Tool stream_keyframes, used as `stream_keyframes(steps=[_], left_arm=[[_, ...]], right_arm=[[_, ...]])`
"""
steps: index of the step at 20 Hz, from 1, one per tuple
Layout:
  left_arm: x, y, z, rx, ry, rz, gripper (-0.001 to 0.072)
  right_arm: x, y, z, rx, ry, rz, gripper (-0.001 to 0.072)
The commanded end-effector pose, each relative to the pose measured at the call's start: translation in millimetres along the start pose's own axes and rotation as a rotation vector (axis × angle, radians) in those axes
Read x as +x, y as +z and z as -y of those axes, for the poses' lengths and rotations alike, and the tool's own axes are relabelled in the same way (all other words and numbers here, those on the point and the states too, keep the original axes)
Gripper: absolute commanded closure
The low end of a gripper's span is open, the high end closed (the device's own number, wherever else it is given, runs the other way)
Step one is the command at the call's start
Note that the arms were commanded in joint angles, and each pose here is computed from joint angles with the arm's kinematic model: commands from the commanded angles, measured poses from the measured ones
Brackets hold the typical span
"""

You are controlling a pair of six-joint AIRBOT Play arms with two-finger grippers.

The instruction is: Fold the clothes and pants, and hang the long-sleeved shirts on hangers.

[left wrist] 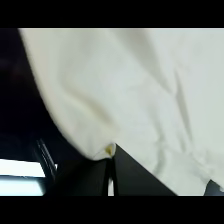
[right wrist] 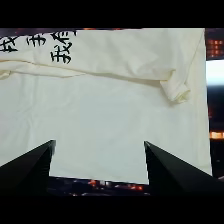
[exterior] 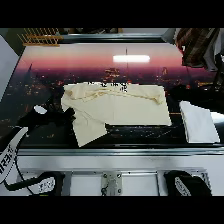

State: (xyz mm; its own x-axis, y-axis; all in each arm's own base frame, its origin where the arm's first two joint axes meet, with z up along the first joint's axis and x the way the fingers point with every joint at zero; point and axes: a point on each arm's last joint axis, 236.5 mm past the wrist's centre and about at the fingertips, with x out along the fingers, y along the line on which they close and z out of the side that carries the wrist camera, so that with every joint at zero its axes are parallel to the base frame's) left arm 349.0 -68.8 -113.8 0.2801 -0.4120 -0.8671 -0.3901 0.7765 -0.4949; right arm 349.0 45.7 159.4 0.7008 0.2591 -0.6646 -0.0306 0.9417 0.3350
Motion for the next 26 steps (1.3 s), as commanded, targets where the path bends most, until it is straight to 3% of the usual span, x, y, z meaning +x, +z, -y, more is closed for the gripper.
stream_keyframes(steps=[1, 3, 6, 10, 15, 20, 22, 24, 26], left_arm=[[-12.7, 9.1, 8.5, 0.015, -0.018, 0.039, 0.0701], [-31.7, 15.3, 13.3, 0.039, -0.037, 0.078, 0.0701], [-47.9, 9.5, 20.4, 0.116, -0.041, 0.081, 0.07], [-48.9, 0.4, 22.2, 0.218, 0.008, 0.072, 0.0701], [-48.4, -1.0, 23.8, 0.219, 0.004, 0.068, 0.0701], [-48.2, -1.1, 23.9, 0.219, 0.004, 0.068, 0.0701], [-48.4, -0.9, 23.6, 0.218, 0.004, 0.068, 0.0701], [-48.6, -0.3, 23.1, 0.217, 0.005, 0.07, 0.07], [-48.9, 0.3, 23.0, 0.217, 0.006, 0.072, 0.0701]], right_arm=[[4.2, -22.1, 24.6, -0.003, -0.084, -0.077, 0.0104], [14.1, -63.0, 71.3, 0.152, -0.203, -0.178, 0.0104], [35.5, -154.0, 146.2, 0.584, -0.38, -0.304, 0.0102], [82.5, -219.3, 178.0, 0.938, -0.377, -0.281, 0.0102], [138.4, -197.1, 157.1, 0.907, -0.225, -0.179, 0.0103], [163.6, -179.0, 142.1, 0.838, -0.194, -0.108, 0.0123], [168.7, -175.0, 137.2, 0.798, -0.185, -0.111, 0.0202], [171.5, -167.9, 134.2, 0.724, -0.172, -0.111, 0.0432], [171.4, -157.3, 130.7, 0.645, -0.151, -0.109, 0.0707]])
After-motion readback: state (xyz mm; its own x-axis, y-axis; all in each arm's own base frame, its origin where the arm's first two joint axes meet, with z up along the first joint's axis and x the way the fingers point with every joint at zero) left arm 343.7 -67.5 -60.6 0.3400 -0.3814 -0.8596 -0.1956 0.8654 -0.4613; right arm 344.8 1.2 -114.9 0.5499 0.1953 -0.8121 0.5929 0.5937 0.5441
